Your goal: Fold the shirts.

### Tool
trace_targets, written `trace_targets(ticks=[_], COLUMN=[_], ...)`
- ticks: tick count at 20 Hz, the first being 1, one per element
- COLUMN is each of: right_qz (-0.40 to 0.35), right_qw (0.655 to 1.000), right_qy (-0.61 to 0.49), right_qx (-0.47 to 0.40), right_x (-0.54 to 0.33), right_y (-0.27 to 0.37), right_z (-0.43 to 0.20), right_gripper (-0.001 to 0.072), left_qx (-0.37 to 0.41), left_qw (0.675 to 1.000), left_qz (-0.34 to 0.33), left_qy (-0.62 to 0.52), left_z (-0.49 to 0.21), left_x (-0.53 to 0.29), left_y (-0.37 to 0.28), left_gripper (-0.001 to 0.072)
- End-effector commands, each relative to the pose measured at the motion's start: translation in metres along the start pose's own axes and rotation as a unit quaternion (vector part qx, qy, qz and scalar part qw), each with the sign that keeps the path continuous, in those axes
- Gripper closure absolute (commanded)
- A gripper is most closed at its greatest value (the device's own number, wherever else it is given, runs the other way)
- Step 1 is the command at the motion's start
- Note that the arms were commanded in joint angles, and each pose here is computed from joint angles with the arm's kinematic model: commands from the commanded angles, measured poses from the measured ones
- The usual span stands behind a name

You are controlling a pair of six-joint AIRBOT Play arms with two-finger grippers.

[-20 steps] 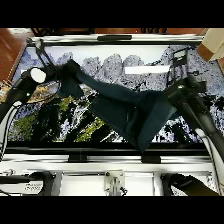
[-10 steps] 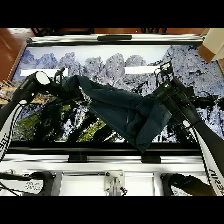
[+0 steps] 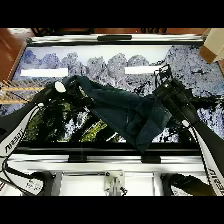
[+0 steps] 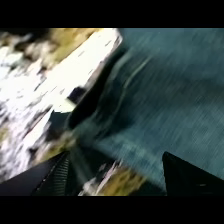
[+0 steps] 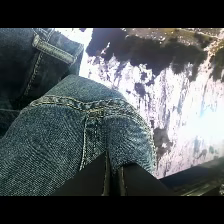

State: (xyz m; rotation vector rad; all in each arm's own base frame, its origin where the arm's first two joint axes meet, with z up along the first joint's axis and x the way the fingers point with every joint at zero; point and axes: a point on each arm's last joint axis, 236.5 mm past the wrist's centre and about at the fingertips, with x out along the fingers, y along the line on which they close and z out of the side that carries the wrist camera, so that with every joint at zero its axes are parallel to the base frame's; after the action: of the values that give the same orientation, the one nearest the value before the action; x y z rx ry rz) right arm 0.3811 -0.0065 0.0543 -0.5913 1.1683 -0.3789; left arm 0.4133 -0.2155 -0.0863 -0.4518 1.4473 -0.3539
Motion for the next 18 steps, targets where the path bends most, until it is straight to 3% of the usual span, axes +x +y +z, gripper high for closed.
trace_targets(ticks=[1,2,3,4,5,9,12,15,18], right_qz=[0.002,0.002,0.001,0.000,-0.001,-0.062,-0.134,-0.145,-0.111], right_qw=[1.000,1.000,1.000,1.000,1.000,0.998,0.988,0.972,0.941], right_qy=[0.000,0.000,-0.001,-0.001,-0.001,-0.016,-0.082,-0.164,-0.249], right_qx=[-0.002,-0.002,-0.002,-0.002,-0.002,-0.015,-0.009,0.089,0.200], right_x=[0.000,0.000,0.000,0.000,0.000,-0.010,-0.051,-0.118,-0.182], right_y=[0.001,0.001,0.001,0.000,-0.001,-0.036,-0.103,-0.174,-0.235], right_z=[0.000,0.000,0.000,0.000,0.001,0.004,0.014,-0.003,-0.043], right_gripper=[0.0623,0.0623,0.0623,0.0622,0.0622,0.0622,0.0622,0.0622,0.0623], left_qx=[-0.021,-0.022,-0.026,-0.027,-0.021,0.057,0.118,0.167,0.200], left_qw=[0.999,0.999,0.999,0.998,0.998,0.995,0.978,0.925,0.848], left_qz=[-0.020,-0.019,-0.018,-0.017,-0.018,-0.028,0.001,0.010,0.018], left_qy=[-0.032,-0.037,-0.041,-0.045,-0.048,-0.079,-0.172,-0.342,-0.491], left_z=[0.016,0.018,0.021,0.023,0.025,0.048,0.080,0.081,0.019], left_x=[0.017,0.020,0.021,0.021,0.018,-0.040,-0.161,-0.341,-0.497], left_y=[-0.008,-0.007,-0.005,-0.003,-0.003,-0.014,-0.026,-0.068,-0.107], left_gripper=[0.0125,0.0139,0.0278,0.0509,0.0633,0.0636,0.0637,0.0636,0.0637])
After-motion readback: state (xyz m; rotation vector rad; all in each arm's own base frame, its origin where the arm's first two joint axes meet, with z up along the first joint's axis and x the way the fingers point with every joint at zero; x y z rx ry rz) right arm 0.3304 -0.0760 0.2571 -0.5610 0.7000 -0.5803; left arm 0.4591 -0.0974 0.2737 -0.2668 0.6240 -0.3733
